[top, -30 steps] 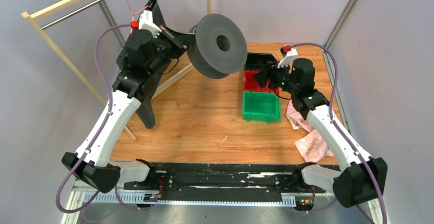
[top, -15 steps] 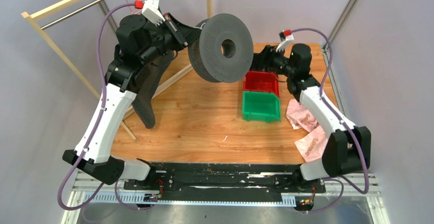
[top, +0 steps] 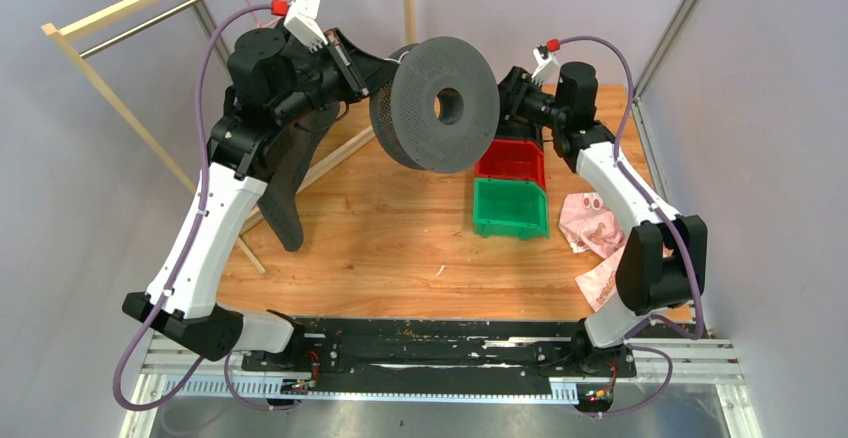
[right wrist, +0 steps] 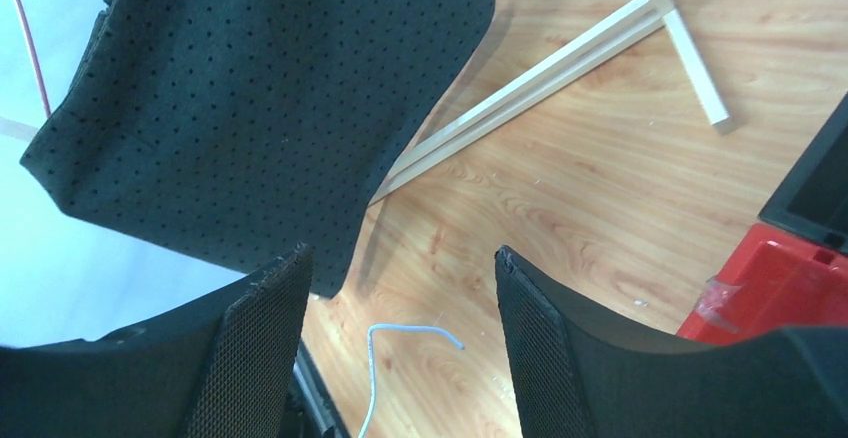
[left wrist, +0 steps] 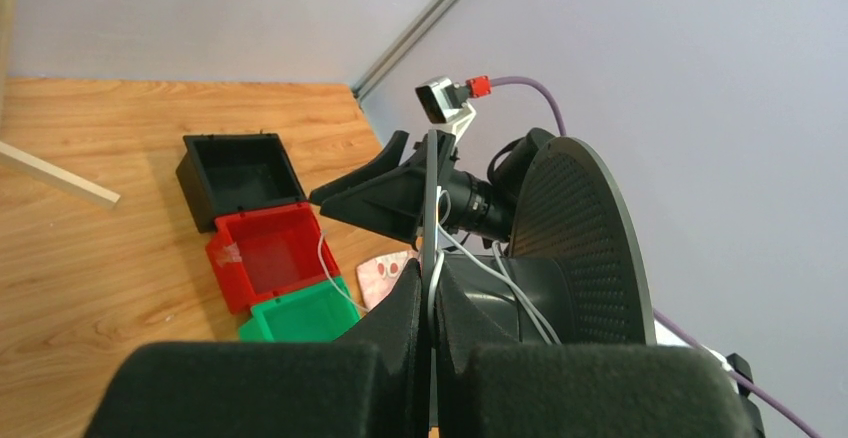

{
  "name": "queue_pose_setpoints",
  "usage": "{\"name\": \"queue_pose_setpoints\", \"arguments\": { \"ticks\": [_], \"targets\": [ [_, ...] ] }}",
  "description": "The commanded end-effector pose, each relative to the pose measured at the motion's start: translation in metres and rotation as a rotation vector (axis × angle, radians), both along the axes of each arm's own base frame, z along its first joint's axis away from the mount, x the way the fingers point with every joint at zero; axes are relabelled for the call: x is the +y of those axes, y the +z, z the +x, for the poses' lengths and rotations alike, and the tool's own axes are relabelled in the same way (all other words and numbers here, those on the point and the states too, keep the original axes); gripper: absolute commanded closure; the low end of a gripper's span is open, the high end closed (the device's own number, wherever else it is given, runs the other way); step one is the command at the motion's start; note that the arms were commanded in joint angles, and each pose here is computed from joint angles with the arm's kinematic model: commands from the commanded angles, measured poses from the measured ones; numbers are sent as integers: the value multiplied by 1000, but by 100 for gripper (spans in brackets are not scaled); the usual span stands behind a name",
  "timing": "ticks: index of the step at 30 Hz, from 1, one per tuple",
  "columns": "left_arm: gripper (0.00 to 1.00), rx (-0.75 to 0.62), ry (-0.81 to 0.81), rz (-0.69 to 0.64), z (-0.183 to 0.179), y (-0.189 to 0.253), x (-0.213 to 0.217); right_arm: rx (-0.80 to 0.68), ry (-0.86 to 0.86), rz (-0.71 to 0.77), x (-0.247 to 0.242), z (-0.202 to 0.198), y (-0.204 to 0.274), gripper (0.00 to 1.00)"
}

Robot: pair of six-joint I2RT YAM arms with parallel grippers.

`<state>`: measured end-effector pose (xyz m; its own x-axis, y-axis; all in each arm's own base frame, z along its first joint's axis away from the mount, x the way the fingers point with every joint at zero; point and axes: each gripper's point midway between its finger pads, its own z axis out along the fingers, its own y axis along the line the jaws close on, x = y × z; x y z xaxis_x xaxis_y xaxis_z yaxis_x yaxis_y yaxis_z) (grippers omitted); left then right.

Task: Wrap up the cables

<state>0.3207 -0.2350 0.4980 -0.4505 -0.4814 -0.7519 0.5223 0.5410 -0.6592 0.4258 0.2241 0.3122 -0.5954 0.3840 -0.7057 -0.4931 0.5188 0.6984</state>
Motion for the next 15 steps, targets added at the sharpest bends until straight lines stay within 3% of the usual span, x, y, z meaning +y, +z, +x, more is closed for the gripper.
{"name": "queue_pose_setpoints", "arguments": {
  "ticks": [1, 7, 15],
  "targets": [
    [100, -92, -53, -38, -13, 30, -4, 68, 80, -4, 4, -9, -1, 30],
    [100, -104, -70, -39, -13, 33, -7, 72, 192, -54, 11, -16, -19, 29],
    [100, -101, -52, -27, -8, 29, -6, 88, 320, -51, 16, -40, -20, 37]
  ]
}}
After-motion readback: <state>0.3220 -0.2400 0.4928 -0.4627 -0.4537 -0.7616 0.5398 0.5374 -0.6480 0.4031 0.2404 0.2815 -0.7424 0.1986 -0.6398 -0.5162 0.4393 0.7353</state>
